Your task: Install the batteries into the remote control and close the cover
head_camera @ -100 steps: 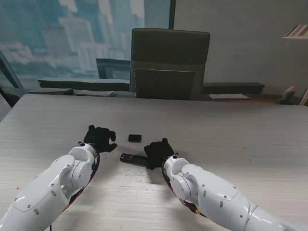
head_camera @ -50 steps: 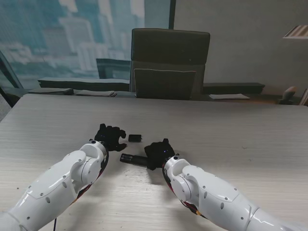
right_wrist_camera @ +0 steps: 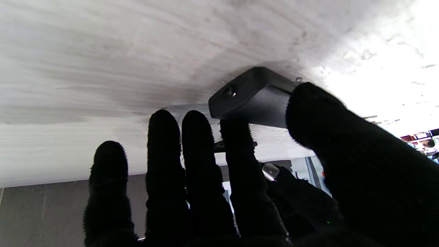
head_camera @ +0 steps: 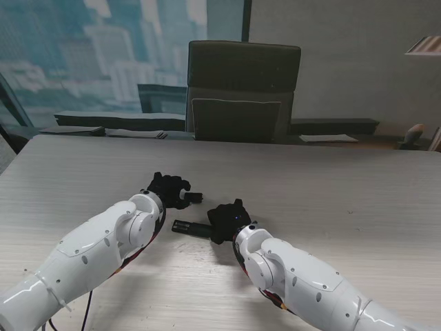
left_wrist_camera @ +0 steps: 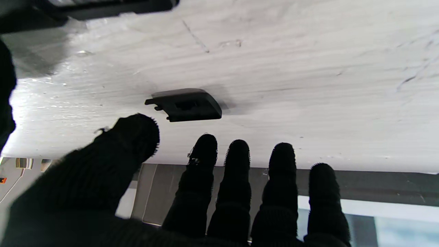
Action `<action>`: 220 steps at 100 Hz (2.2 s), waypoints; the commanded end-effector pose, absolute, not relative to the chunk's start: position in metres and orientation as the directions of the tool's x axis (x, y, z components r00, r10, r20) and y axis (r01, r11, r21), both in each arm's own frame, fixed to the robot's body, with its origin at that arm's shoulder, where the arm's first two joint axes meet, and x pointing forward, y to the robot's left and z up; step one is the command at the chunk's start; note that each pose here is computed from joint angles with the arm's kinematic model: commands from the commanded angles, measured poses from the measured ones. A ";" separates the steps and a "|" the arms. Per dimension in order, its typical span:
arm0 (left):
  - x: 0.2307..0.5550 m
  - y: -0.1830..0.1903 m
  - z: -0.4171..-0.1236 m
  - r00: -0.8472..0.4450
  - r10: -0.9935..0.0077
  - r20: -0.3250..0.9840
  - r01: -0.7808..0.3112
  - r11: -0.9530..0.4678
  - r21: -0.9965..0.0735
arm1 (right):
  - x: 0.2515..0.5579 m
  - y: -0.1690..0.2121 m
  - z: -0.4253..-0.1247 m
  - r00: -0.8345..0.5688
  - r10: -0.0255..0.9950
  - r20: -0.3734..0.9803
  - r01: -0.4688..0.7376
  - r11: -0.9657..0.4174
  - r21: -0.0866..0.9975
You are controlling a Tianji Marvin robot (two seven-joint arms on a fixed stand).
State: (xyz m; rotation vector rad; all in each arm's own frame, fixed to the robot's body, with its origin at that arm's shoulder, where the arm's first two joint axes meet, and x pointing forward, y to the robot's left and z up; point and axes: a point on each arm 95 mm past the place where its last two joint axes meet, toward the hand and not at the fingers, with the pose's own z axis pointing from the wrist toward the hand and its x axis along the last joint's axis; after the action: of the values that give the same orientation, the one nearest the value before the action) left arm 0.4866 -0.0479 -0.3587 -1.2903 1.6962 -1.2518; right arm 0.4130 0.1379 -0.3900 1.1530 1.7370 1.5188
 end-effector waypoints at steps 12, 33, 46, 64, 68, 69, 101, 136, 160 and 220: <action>0.495 -0.055 -0.362 -0.289 -0.957 0.024 -0.303 0.068 -0.951 | 0.401 0.132 -0.409 -0.466 0.876 0.127 0.300 0.021 0.954; 0.501 -0.057 -0.372 -0.266 -0.964 0.012 -0.297 0.070 -0.952 | 0.401 0.131 -0.409 -0.462 0.877 0.129 0.297 0.016 0.955; 0.504 -0.057 -0.377 -0.257 -0.966 0.007 -0.301 0.073 -0.951 | 0.401 0.131 -0.409 -0.461 0.878 0.130 0.292 0.011 0.956; 0.507 -0.057 -0.384 -0.251 -0.968 -0.008 -0.319 0.090 -0.943 | 0.402 0.131 -0.409 -0.461 0.878 0.130 0.291 0.011 0.957; 0.508 -0.058 -0.386 -0.252 -0.968 -0.014 -0.325 0.098 -0.941 | 0.402 0.131 -0.409 -0.461 0.878 0.131 0.291 0.010 0.957; 0.508 -0.058 -0.387 -0.253 -0.967 -0.015 -0.326 0.100 -0.940 | 0.402 0.131 -0.409 -0.461 0.878 0.131 0.292 0.010 0.957; 0.508 -0.059 -0.404 -0.275 -0.961 -0.012 -0.370 0.117 -0.922 | 0.402 0.130 -0.409 -0.460 0.878 0.133 0.295 0.010 0.955; 0.508 -0.062 -0.408 -0.320 -0.947 -0.017 -0.335 0.130 -0.933 | 0.403 0.130 -0.409 -0.463 0.876 0.136 0.297 0.009 0.955; 0.509 -0.062 -0.411 -0.311 -0.950 -0.031 -0.349 0.145 -0.926 | 0.403 0.131 -0.409 -0.459 0.878 0.137 0.299 0.008 0.954; 0.505 -0.065 -0.419 -0.335 -0.941 -0.045 -0.348 0.167 -0.923 | 0.401 0.130 -0.410 -0.450 0.882 0.139 0.301 0.003 0.954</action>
State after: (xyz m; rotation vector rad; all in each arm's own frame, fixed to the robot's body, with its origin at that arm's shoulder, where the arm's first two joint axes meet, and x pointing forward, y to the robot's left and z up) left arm 0.5267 -0.0749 -0.3821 -1.1558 1.7096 -1.2385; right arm 0.4120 0.1351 -0.3907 1.1737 1.7155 1.5170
